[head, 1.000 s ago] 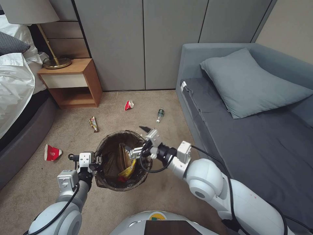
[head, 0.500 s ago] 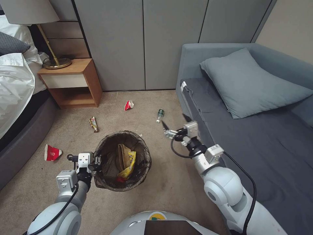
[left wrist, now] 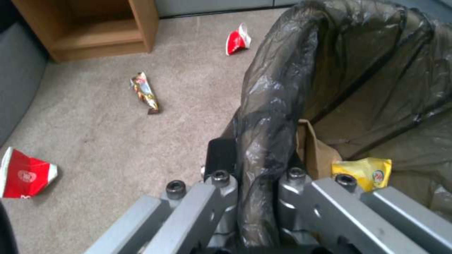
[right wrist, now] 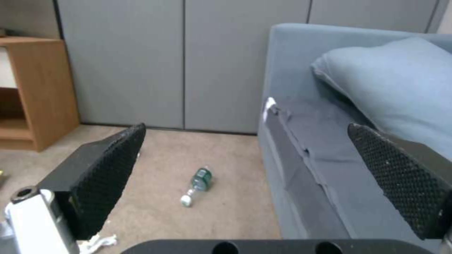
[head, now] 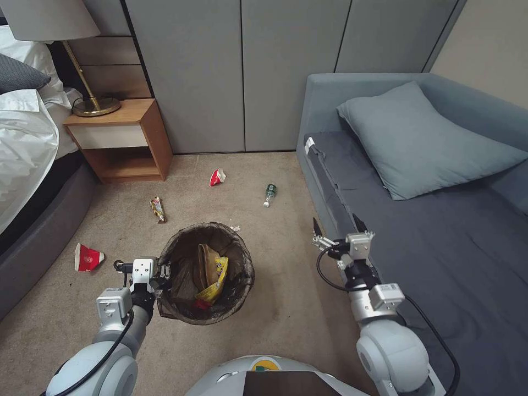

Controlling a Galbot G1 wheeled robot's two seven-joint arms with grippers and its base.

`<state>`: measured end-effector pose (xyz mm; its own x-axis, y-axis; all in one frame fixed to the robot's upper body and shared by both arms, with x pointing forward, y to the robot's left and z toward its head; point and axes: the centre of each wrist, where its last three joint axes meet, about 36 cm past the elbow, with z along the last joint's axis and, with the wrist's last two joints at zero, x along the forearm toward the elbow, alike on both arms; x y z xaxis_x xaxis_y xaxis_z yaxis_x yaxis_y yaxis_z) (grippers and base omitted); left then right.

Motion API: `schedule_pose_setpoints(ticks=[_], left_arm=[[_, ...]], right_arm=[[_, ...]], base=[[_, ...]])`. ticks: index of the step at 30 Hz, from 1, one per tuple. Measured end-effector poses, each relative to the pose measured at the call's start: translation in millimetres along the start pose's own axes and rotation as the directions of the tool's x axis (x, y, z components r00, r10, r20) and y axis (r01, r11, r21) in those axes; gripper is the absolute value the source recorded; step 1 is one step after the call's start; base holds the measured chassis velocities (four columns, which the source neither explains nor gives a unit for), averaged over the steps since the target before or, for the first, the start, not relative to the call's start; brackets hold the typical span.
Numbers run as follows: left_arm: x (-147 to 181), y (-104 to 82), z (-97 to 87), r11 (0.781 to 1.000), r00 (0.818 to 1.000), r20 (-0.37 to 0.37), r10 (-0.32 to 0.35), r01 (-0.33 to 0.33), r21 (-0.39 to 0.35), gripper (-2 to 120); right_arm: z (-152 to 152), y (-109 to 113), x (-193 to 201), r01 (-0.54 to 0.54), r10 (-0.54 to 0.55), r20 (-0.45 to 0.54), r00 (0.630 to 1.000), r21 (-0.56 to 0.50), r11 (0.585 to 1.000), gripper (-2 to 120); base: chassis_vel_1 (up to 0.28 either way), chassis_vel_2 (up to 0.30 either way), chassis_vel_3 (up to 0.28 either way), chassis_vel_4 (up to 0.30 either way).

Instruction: Pick up the trash bin, then pick up the garbage from the floor and place it into the trash bin.

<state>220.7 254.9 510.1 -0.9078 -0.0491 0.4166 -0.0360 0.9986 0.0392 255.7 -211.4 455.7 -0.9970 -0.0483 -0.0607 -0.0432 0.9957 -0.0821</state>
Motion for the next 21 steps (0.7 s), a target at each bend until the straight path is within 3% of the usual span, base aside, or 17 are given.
schedule_pose_setpoints(ticks=[21], left_arm=[[0.9,0.5,1.2,1.000,1.000,0.011,-0.019,0.019,0.005,5]], right_arm=[[-1.1,4.6,2.0,-0.022,0.022,-0.021,1.000,-0.016,1.000,100]], base=[[0.000,0.000,0.000,0.000]])
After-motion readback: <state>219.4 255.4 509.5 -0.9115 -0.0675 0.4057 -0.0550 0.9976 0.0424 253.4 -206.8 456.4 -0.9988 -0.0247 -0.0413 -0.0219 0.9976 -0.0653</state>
